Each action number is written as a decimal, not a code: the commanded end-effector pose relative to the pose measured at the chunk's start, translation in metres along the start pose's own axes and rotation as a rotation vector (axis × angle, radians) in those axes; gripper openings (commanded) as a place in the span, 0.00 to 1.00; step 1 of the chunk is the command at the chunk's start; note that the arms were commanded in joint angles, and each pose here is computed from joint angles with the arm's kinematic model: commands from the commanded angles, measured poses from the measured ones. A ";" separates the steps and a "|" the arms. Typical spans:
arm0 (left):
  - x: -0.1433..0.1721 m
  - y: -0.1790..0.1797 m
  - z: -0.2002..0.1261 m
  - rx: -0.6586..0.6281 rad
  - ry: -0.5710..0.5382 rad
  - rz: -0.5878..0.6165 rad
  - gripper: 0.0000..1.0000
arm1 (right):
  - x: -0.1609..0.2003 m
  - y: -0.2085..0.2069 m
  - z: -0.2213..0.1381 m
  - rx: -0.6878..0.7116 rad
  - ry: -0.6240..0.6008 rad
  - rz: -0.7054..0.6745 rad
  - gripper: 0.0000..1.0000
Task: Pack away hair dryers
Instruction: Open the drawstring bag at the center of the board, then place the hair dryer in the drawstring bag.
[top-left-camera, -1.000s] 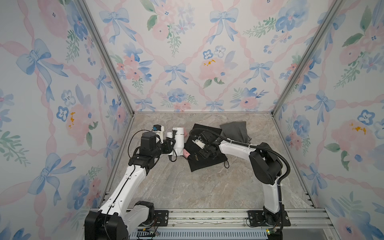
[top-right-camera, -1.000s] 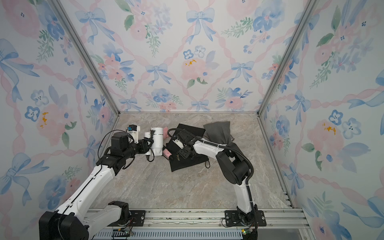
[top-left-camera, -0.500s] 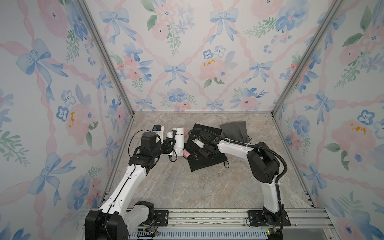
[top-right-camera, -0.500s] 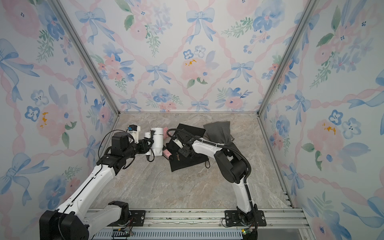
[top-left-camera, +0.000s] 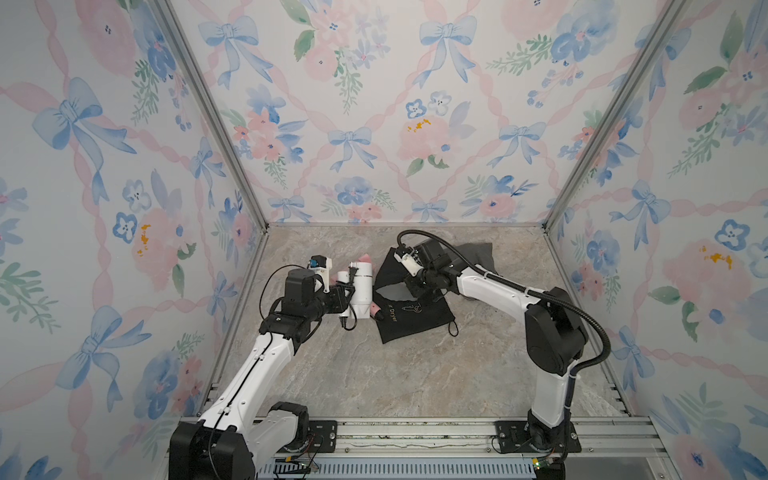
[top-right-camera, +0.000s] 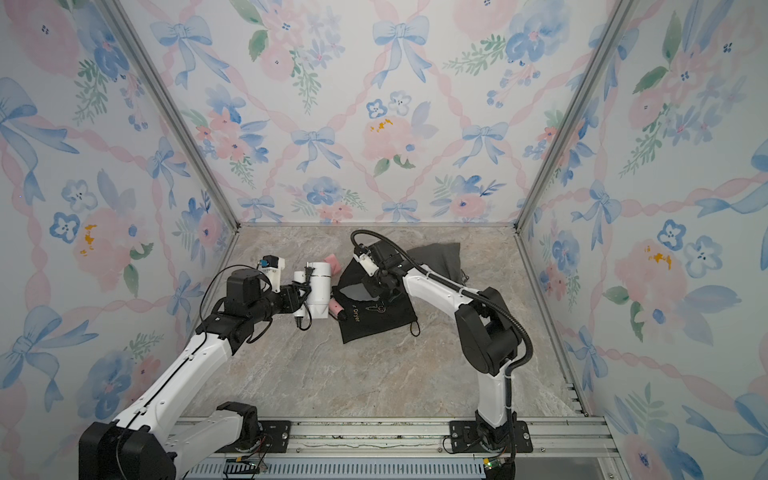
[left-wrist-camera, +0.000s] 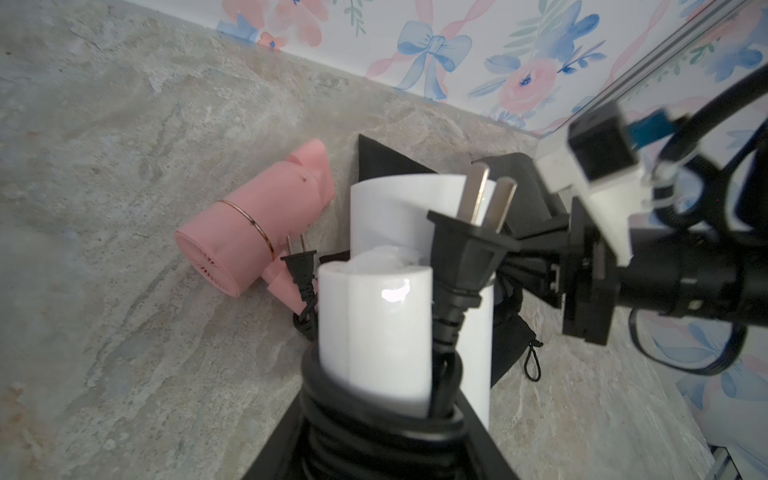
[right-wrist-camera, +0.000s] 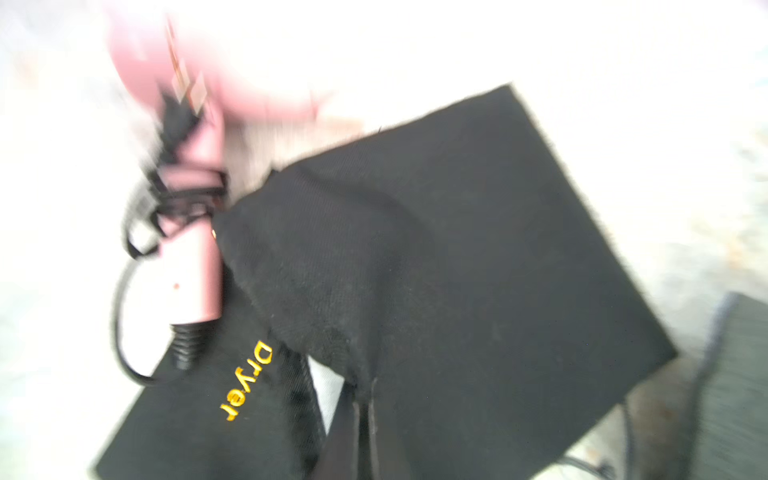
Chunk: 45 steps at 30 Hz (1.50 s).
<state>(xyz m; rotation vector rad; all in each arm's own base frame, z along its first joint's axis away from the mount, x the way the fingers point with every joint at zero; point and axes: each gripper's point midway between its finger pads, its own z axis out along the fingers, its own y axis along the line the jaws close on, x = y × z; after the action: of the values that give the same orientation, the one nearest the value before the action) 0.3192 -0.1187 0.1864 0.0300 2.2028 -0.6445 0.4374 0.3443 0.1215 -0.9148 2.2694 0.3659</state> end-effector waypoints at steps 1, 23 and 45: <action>-0.001 -0.025 -0.001 0.072 -0.027 0.023 0.05 | -0.017 0.012 -0.015 -0.102 -0.055 0.080 0.00; 0.046 -0.051 0.040 0.005 0.109 0.116 0.05 | -0.033 0.035 -0.046 -0.222 -0.120 0.132 0.00; 0.019 -0.066 0.051 0.010 0.082 0.179 0.05 | -0.030 0.070 -0.044 -0.295 -0.089 0.136 0.00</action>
<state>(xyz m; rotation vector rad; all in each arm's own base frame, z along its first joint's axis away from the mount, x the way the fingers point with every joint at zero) 0.3133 -0.1916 0.1441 0.2233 2.3471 -0.5318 0.3922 0.3788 0.1643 -0.8732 2.2469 0.7457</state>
